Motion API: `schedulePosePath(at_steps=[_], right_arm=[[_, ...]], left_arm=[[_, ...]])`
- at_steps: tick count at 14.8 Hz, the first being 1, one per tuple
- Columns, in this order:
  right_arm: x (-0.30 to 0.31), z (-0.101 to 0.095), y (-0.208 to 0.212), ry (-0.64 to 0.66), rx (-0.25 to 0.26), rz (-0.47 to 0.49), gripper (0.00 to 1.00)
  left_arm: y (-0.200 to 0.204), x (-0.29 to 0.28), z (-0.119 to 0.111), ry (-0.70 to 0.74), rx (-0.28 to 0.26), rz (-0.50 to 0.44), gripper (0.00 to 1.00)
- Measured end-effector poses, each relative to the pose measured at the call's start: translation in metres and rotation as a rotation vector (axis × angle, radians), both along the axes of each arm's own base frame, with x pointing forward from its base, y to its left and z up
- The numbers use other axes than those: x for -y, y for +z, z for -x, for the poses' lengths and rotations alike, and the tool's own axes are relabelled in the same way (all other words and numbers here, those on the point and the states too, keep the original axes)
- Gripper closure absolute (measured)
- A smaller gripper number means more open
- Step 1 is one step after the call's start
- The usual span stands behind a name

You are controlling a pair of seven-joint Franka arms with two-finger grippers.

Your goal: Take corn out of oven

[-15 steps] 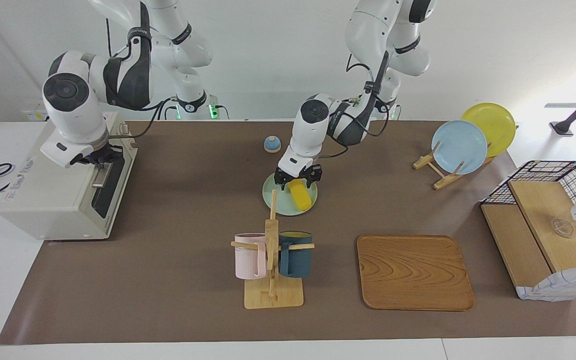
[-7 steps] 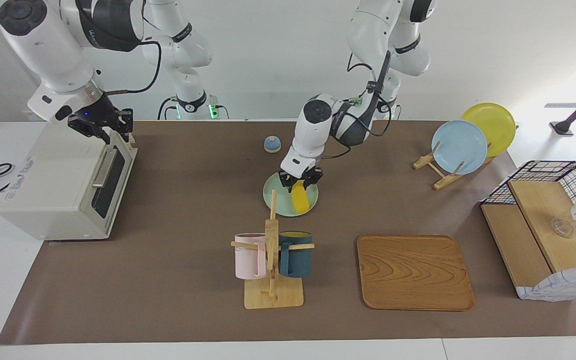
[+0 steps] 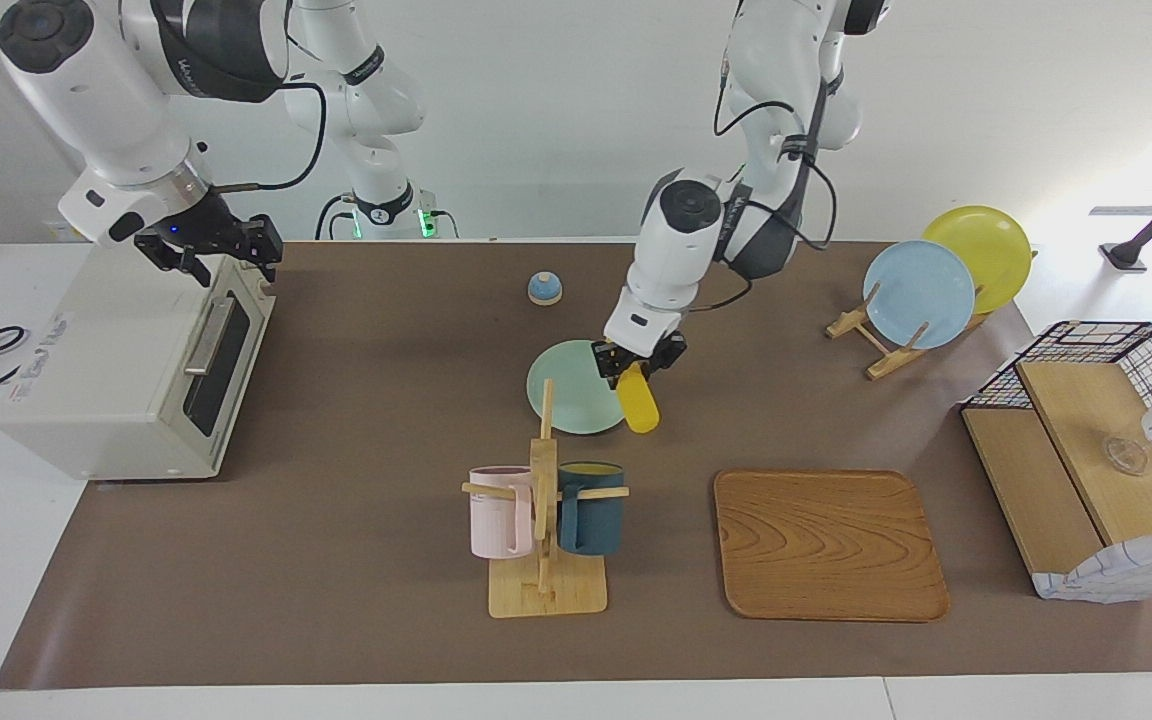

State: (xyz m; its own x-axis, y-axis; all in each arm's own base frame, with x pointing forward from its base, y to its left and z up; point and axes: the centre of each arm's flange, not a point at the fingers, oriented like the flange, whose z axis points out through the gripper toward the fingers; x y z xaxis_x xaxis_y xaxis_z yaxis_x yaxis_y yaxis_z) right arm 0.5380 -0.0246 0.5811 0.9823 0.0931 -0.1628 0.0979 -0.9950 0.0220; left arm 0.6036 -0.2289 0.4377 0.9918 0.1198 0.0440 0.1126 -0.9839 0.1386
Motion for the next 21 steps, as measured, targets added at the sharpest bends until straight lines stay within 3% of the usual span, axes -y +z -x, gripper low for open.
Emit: schedulePosePath(at_steps=[5,10,19,20,21], right_arm=[[-0.013,-0.001,0.001,-0.043,0.005,0.010,0.00],[0.001,0.000,0.001,-0.072,0.005,0.011,0.00],[0.000,0.000,0.002,-0.073,0.006,0.012,0.00],[0.001,0.000,0.002,-0.073,0.006,0.012,0.00],[0.001,0.000,0.002,-0.074,0.006,0.012,0.00]], left_arm=[[-0.035,-0.138,-0.062,-0.051,0.008,-0.028,0.52],[-0.096,-0.134,-0.128,-0.066,0.052,-0.034,0.52],[-0.112,-0.121,-0.138,-0.126,0.099,-0.021,0.52],[-0.112,-0.121,-0.138,-0.128,0.101,-0.021,0.46],[-0.110,-0.121,-0.138,-0.128,0.101,-0.021,0.34]])
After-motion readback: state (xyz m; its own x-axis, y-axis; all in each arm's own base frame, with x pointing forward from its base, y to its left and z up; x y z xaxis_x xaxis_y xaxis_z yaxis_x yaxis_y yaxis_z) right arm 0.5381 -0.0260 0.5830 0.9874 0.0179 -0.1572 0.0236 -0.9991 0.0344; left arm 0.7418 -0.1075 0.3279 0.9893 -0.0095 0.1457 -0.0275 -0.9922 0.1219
